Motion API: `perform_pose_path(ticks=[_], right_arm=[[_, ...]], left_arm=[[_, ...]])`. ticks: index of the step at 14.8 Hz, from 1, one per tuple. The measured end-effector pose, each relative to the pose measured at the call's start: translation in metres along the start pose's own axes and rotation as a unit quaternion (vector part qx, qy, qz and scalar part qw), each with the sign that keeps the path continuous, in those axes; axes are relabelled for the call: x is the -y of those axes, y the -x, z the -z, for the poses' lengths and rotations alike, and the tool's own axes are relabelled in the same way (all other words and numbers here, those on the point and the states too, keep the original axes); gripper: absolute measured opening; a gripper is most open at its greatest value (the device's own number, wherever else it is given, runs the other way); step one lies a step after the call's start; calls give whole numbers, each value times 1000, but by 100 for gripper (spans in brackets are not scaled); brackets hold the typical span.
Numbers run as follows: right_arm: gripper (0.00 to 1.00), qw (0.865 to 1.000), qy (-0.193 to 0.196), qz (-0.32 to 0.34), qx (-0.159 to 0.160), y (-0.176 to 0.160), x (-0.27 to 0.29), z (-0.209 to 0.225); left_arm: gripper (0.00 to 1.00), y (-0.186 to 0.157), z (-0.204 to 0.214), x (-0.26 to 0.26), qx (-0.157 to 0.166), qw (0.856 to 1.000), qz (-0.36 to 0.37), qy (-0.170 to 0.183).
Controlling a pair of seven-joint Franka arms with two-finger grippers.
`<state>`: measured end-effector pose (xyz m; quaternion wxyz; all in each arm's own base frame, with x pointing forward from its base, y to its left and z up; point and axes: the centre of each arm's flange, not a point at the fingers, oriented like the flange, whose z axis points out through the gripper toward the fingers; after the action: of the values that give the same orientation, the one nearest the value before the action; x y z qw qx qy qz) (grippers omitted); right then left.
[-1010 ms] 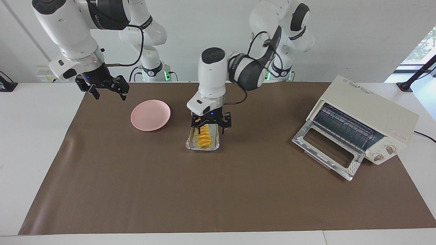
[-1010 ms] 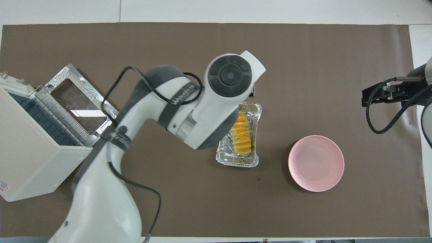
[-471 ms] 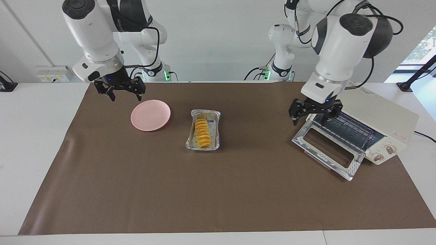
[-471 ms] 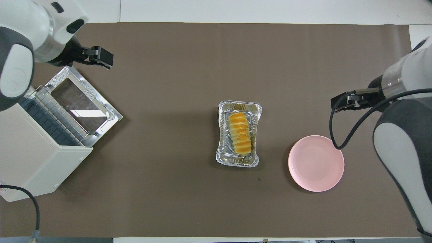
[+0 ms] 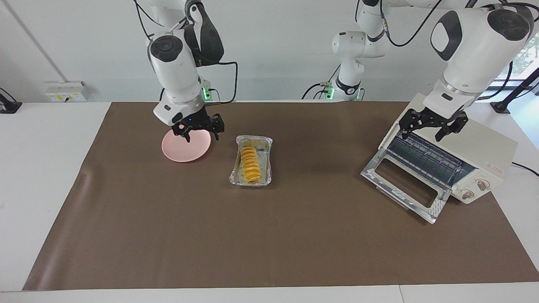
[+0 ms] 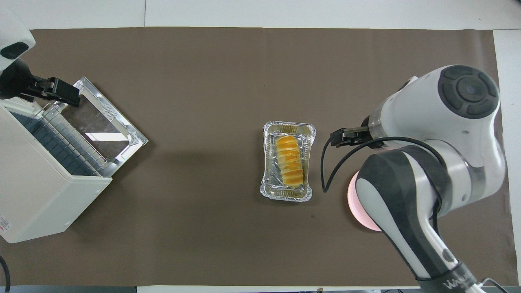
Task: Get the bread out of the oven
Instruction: 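Grasp the foil tray with the right gripper and drag it beyond the plate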
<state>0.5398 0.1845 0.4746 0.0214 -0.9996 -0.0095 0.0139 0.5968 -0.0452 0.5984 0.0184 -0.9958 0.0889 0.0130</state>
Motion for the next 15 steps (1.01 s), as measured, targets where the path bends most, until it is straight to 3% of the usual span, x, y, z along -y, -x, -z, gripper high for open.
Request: perform_pose_path(ticks=[5, 15], right_arm=[[100, 999, -3, -47, -4, 10, 47, -48], [100, 997, 11, -80, 22, 35, 45, -102]], left_arm=[[100, 31, 2, 21, 26, 999, 14, 22], [100, 60, 3, -5, 35, 999, -5, 25]])
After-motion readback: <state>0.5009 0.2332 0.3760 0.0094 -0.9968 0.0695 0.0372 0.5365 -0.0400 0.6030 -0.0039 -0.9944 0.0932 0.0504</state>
